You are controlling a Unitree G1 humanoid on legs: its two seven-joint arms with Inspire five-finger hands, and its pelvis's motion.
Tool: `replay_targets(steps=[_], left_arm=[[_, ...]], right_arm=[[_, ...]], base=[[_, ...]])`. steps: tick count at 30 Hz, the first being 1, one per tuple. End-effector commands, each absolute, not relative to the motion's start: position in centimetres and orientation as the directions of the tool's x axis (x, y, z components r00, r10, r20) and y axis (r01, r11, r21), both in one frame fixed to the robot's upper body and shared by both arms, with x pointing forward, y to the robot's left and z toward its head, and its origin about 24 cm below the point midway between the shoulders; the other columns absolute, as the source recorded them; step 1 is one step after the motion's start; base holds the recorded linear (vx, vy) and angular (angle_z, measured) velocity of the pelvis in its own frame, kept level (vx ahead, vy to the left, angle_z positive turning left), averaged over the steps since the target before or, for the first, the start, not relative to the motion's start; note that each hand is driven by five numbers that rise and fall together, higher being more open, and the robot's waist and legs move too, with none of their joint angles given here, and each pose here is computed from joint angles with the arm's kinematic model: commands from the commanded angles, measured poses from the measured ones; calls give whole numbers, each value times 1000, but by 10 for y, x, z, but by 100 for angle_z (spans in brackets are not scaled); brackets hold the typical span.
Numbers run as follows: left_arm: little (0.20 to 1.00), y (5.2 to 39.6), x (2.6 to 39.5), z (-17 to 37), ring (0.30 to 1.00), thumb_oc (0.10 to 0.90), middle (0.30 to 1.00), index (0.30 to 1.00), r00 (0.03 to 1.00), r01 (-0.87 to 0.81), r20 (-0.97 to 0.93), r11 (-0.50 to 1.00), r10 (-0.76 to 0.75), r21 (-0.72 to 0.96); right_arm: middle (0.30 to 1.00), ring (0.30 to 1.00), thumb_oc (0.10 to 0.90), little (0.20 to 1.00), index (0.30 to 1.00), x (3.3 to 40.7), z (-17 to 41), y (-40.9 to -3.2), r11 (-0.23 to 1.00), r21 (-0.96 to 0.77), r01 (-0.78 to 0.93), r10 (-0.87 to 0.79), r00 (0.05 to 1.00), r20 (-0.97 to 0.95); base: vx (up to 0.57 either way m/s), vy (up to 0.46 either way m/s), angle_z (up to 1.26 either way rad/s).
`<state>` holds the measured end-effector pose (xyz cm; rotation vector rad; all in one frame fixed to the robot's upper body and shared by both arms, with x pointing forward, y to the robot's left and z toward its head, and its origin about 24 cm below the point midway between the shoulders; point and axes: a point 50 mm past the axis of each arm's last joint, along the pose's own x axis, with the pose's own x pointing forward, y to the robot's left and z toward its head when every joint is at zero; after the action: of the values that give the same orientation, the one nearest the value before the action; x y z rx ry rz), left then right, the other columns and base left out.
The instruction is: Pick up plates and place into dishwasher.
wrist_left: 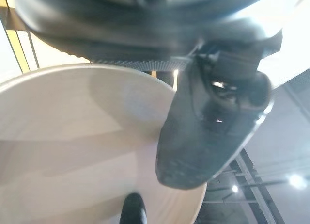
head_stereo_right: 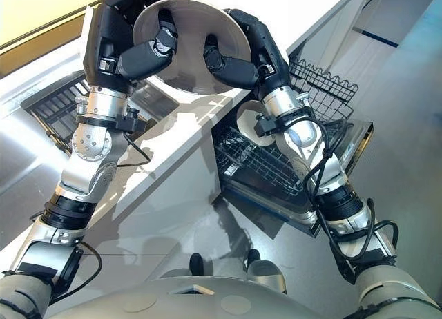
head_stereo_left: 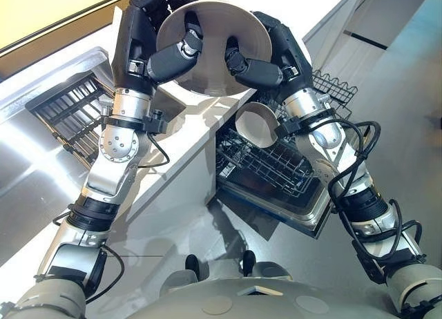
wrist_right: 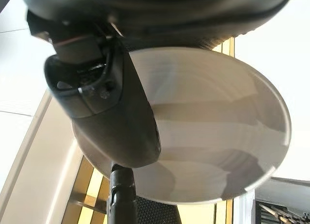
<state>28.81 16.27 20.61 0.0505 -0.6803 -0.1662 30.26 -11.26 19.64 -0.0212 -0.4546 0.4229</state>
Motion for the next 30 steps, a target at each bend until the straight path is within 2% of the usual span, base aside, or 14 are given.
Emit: replay_targets(steps=[1, 2, 6, 8, 10, 13, 16, 18, 23, 24, 30], left_arm=[[653, 167, 286, 231, 688, 553, 688, 688, 673, 135, 723, 987, -155, 86], [900, 174, 290, 232, 900, 800, 900, 900, 695, 95, 705, 990, -140, 102], [900, 190, 301, 237, 900, 800, 900, 900, 745, 27, 656, 989, -117, 145], [900, 213, 308, 246, 900, 800, 900, 900, 774, -67, 630, 981, -63, 180], [900, 225, 309, 253, 900, 800, 900, 900, 782, -113, 623, 976, -28, 186], [900, 262, 305, 264, 900, 800, 900, 900, 782, -237, 620, 950, 64, 201], [900, 282, 300, 267, 900, 800, 900, 900, 786, -291, 609, 932, 105, 216], [900, 304, 294, 265, 900, 800, 900, 900, 793, -351, 590, 906, 152, 238], [900, 336, 283, 256, 900, 800, 900, 900, 796, -466, 556, 829, 241, 308], [900, 347, 278, 253, 900, 800, 900, 900, 794, -504, 544, 796, 273, 335], [900, 384, 261, 236, 900, 800, 900, 900, 793, -575, 477, 724, 380, 381]], right_arm=[[300, 300, 100, 200, 300, 294, 248, -101, 856, 3, -517, 401, 667, 627], [300, 300, 100, 200, 300, 297, 245, -103, 857, 18, -515, 398, 684, 611], [300, 300, 100, 200, 300, 300, 251, -116, 918, -17, -396, 310, 691, 653], [300, 300, 100, 200, 300, 296, 270, -137, 986, -126, -109, 167, 622, 765], [300, 300, 100, 200, 300, 293, 278, -149, 985, -165, 49, 107, 573, 812], [300, 300, 100, 200, 300, 289, 285, -194, 921, -169, 351, -36, 508, 860], [300, 300, 100, 200, 300, 289, 279, -225, 863, -158, 479, -124, 505, 854], [300, 300, 100, 200, 300, 288, 265, -264, 788, -163, 594, -238, 538, 809], [300, 300, 100, 200, 300, 287, 225, -321, 678, -229, 698, -423, 626, 655], [300, 300, 100, 200, 300, 284, 207, -336, 636, -284, 717, -468, 652, 597], [300, 300, 100, 200, 300, 270, 148, -366, 599, -432, 674, -546, 738, 395]], base=[[31, -28, 0], [0, 0, 0], [5, -8, 0], [0, 0, 0], [0, 0, 0], [0, 0, 0], [0, 0, 0], [0, 0, 0], [0, 0, 0], [0, 0, 0], [61, -36, -1]])
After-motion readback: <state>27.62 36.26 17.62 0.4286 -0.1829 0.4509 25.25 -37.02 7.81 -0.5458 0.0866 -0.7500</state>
